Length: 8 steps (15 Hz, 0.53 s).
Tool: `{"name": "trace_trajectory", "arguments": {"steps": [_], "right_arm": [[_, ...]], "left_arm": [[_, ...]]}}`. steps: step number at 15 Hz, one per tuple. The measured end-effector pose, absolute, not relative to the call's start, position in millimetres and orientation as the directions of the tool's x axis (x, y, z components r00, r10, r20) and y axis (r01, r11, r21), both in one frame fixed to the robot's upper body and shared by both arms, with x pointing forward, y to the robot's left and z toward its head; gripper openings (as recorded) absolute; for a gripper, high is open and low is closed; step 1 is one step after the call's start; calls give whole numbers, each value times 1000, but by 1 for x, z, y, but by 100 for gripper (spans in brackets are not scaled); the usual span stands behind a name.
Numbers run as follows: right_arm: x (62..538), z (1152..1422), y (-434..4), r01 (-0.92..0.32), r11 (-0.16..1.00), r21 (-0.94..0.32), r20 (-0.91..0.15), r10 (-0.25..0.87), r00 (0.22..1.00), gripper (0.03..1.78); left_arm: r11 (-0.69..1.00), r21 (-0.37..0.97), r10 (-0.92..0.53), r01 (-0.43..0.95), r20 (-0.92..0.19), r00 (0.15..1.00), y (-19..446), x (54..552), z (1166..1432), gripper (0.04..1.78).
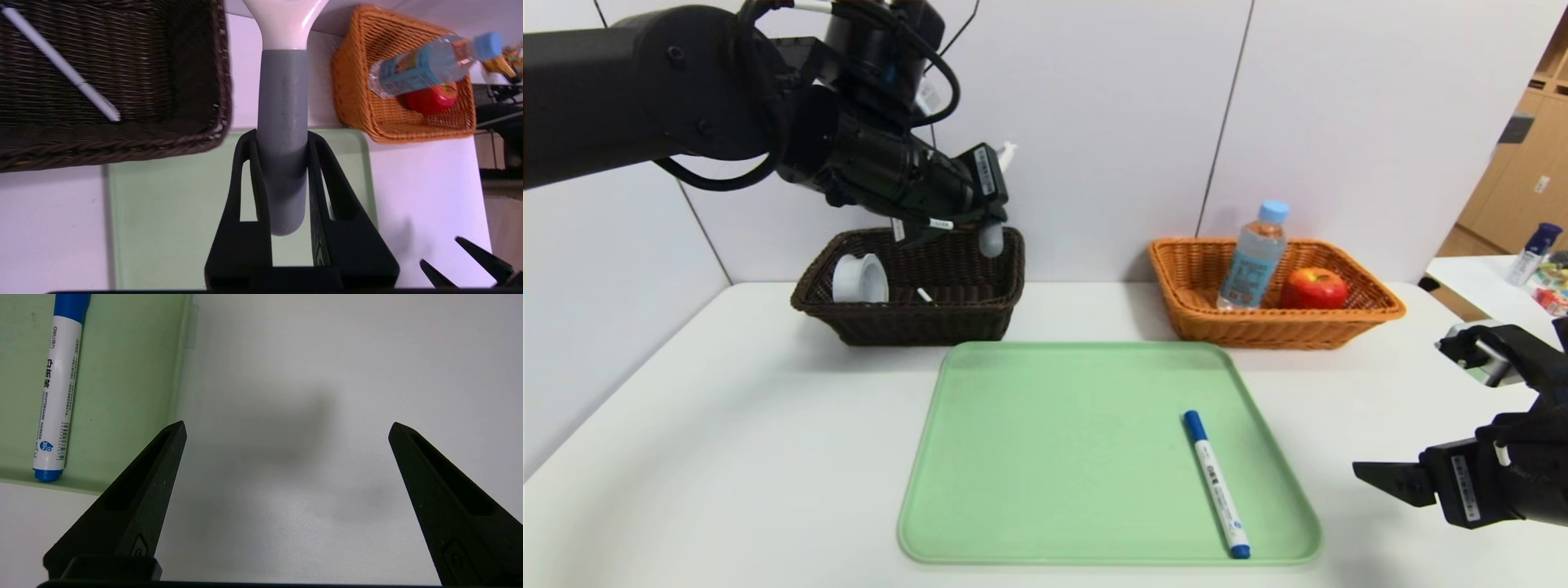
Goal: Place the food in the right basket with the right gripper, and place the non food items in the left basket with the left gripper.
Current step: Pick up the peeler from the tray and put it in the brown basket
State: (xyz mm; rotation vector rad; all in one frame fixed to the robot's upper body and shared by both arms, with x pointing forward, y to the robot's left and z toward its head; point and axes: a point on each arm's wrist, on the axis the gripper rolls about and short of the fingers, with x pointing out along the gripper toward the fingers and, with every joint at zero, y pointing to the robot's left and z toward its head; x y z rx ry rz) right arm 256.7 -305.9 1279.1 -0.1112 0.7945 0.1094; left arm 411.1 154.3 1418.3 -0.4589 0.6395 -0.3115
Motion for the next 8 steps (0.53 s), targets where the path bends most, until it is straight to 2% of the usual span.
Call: {"name": "trace_trajectory", "arguments": {"steps": [4,8], "right_arm": [[257,1279,-306,-141,988,-59,-716,57,696,171],[254,1280,-306,-142,988,-59,-712,58,700,171]], "left_arm": [[878,-479,-311,7,-560,768,187,447,1392,29],[884,-466,-264,-45,-576,774,199,477,1367,29]]}}
